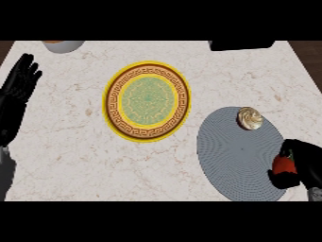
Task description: Pick the bell pepper from the placemat and place it in the plate
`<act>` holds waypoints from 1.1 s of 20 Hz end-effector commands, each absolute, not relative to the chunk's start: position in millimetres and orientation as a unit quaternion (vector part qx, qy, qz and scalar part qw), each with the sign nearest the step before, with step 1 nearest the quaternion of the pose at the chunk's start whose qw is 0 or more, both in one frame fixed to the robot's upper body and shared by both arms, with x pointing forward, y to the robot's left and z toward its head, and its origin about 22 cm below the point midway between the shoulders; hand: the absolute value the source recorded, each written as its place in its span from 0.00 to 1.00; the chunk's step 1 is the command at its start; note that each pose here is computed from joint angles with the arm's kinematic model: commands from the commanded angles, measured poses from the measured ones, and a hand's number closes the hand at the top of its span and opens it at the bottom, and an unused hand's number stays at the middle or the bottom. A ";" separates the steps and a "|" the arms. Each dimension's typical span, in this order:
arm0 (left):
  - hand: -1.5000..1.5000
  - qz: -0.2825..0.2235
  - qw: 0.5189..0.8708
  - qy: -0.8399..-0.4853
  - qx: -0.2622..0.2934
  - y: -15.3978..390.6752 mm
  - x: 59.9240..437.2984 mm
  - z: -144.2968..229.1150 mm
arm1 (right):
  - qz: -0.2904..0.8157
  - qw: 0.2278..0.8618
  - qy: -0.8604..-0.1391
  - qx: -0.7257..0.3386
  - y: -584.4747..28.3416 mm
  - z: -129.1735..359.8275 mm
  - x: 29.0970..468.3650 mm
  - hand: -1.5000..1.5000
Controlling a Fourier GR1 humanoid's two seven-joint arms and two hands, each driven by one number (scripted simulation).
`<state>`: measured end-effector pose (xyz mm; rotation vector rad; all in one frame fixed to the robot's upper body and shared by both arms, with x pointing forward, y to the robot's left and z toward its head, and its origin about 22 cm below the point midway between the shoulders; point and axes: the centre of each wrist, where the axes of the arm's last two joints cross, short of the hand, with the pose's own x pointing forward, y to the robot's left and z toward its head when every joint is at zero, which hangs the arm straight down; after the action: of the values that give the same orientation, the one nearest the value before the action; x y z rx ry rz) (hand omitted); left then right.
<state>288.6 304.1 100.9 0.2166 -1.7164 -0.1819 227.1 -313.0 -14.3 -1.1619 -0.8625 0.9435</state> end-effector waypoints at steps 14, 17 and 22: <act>0.50 -0.095 0.638 -0.762 0.061 294.1 297.8 104.1 | 0.181 0.598 -0.607 -0.491 -151.8 131.8 159.8 1.00; 0.50 -0.099 0.636 -0.763 0.061 294.5 295.8 106.8 | 0.209 0.585 -0.616 -0.484 -122.8 136.3 161.8 1.00; 0.50 -0.099 0.632 -0.765 0.066 270.9 292.1 96.6 | 0.221 0.585 -0.618 -0.477 -82.1 149.2 197.0 1.00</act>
<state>295.2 278.3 101.4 0.1443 -1.7478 -0.2290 189.2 -112.3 133.1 -1.1181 -1.4182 0.4968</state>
